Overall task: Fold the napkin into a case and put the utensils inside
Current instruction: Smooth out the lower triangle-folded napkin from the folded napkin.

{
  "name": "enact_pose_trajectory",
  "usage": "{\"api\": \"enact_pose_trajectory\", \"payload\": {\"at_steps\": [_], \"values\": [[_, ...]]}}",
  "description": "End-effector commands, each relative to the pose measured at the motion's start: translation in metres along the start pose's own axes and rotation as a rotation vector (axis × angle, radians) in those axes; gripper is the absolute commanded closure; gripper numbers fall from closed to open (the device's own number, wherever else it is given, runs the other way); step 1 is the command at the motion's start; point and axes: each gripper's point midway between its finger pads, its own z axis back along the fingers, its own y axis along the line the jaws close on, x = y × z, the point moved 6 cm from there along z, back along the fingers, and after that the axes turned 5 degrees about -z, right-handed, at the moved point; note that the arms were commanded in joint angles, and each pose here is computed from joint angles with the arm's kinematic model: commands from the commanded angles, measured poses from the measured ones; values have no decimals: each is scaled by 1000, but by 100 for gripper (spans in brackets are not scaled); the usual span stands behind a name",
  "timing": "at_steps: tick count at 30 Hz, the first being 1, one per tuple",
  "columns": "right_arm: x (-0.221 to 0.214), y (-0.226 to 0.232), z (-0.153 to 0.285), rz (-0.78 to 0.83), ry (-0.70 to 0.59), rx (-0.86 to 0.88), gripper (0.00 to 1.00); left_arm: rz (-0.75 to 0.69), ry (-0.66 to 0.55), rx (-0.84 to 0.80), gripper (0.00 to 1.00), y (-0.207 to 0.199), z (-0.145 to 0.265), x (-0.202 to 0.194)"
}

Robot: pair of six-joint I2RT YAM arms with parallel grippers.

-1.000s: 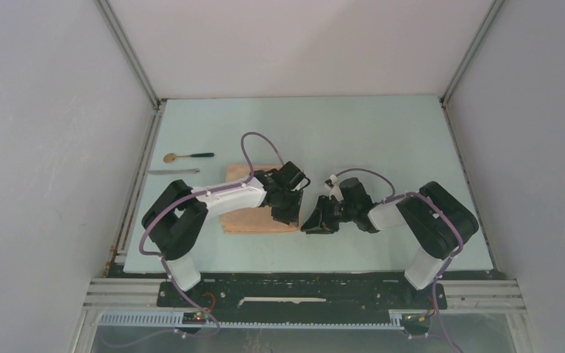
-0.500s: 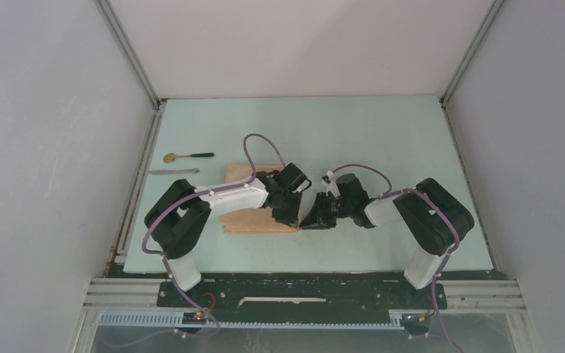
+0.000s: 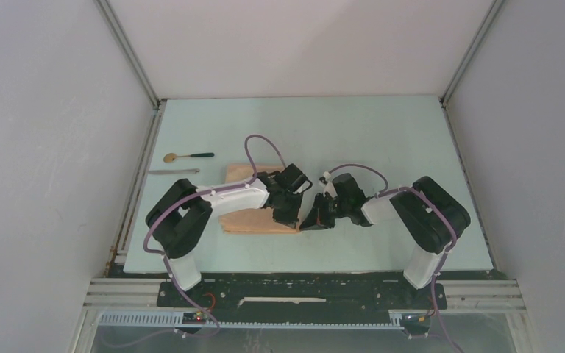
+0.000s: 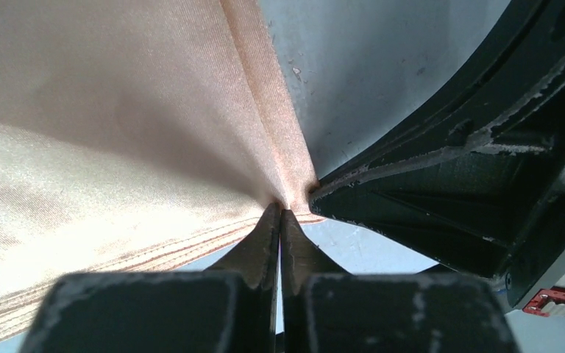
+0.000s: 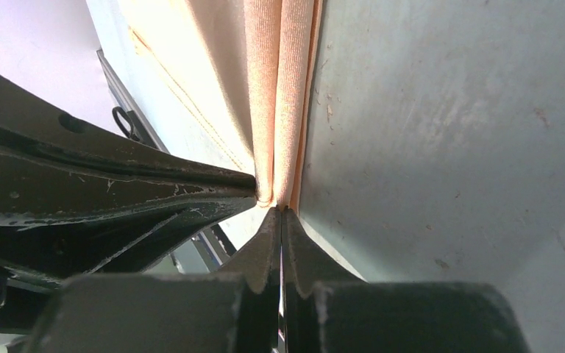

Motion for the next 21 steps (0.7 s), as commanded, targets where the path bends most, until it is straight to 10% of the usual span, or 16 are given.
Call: {"api": "enact_pose_trajectory", "payload": {"at_steps": [1, 9, 21], "values": [[4, 5, -3, 39, -4, 6, 100, -7, -16, -18, 99, -7, 3, 3], [3, 5, -4, 42, -3, 7, 100, -43, -7, 49, 69, -6, 2, -4], [2, 5, -4, 50, 4, 9, 100, -41, -17, 61, 86, -8, -5, 3]]}}
